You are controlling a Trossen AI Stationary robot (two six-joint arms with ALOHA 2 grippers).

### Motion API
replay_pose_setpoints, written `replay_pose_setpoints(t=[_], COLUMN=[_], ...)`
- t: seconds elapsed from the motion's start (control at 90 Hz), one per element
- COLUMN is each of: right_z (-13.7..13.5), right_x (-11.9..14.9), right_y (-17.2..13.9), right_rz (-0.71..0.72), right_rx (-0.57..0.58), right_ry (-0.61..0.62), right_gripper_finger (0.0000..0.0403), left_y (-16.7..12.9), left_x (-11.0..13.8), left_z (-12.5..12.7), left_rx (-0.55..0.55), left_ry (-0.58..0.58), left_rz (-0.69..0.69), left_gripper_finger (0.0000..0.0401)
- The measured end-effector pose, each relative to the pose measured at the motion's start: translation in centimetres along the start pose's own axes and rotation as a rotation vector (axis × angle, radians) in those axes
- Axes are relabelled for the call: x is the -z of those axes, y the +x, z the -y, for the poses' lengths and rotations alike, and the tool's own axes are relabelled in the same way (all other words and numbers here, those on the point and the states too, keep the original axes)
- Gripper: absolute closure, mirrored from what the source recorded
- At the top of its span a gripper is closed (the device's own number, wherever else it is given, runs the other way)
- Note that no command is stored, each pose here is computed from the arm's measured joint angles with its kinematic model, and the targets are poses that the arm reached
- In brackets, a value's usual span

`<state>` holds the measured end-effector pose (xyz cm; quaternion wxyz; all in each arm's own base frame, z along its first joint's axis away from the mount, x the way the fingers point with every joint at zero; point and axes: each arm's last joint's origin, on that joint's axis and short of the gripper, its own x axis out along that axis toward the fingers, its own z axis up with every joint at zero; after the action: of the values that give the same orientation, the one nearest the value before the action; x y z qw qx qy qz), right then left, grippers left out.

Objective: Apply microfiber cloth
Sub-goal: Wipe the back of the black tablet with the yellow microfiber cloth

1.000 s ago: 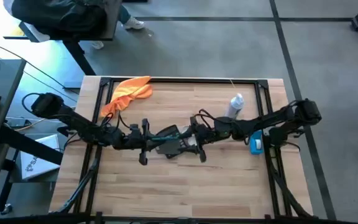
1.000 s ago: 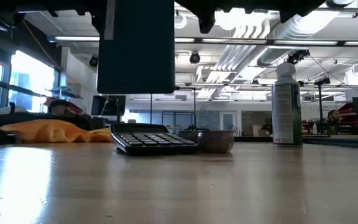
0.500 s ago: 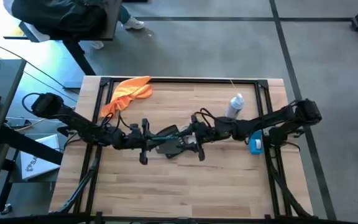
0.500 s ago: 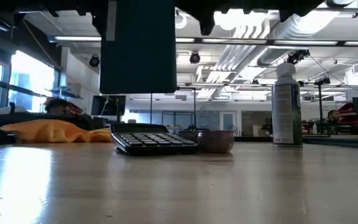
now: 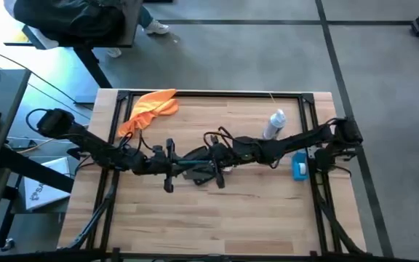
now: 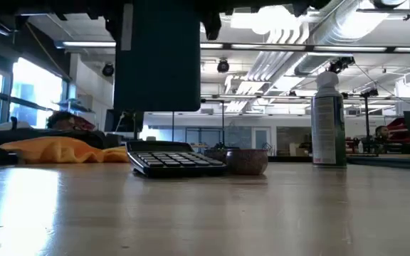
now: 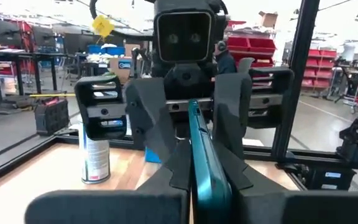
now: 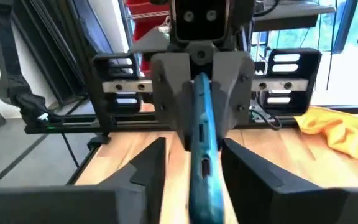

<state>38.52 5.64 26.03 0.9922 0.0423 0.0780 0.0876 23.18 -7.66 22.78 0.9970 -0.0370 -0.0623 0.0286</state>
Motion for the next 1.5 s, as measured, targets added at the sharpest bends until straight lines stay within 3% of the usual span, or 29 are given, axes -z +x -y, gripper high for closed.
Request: replay_pose_setpoints(t=[0.3,0.967,1.2,1.5], right_z=[-0.2,-0.5,-0.4,-0.4], right_x=[-0.2,-0.8,-1.0,-1.1], right_y=[0.0,-0.6,-0.6,-0.7], right_rz=[0.015,0.010,0.032,0.023], right_rx=[-0.038,-0.073,-0.060,-0.043], right_ry=[-0.026,-0.049,-0.046,-0.025], right_gripper_finger=[0.0362,0.0367,0.0396,0.0401], left_y=[-0.3,-0.6,-0.6,-0.7], left_x=[-0.2,-0.4,-0.5,-0.4], left_z=[0.7,1.2,1.2,1.4], left_rx=[0.031,0.029,0.022,0.030], left_ry=[0.047,0.062,0.059,0.077], left_rz=[0.017,0.028,0.035,0.027], left_gripper_finger=[0.0393,0.0393,0.0382,0.0374])
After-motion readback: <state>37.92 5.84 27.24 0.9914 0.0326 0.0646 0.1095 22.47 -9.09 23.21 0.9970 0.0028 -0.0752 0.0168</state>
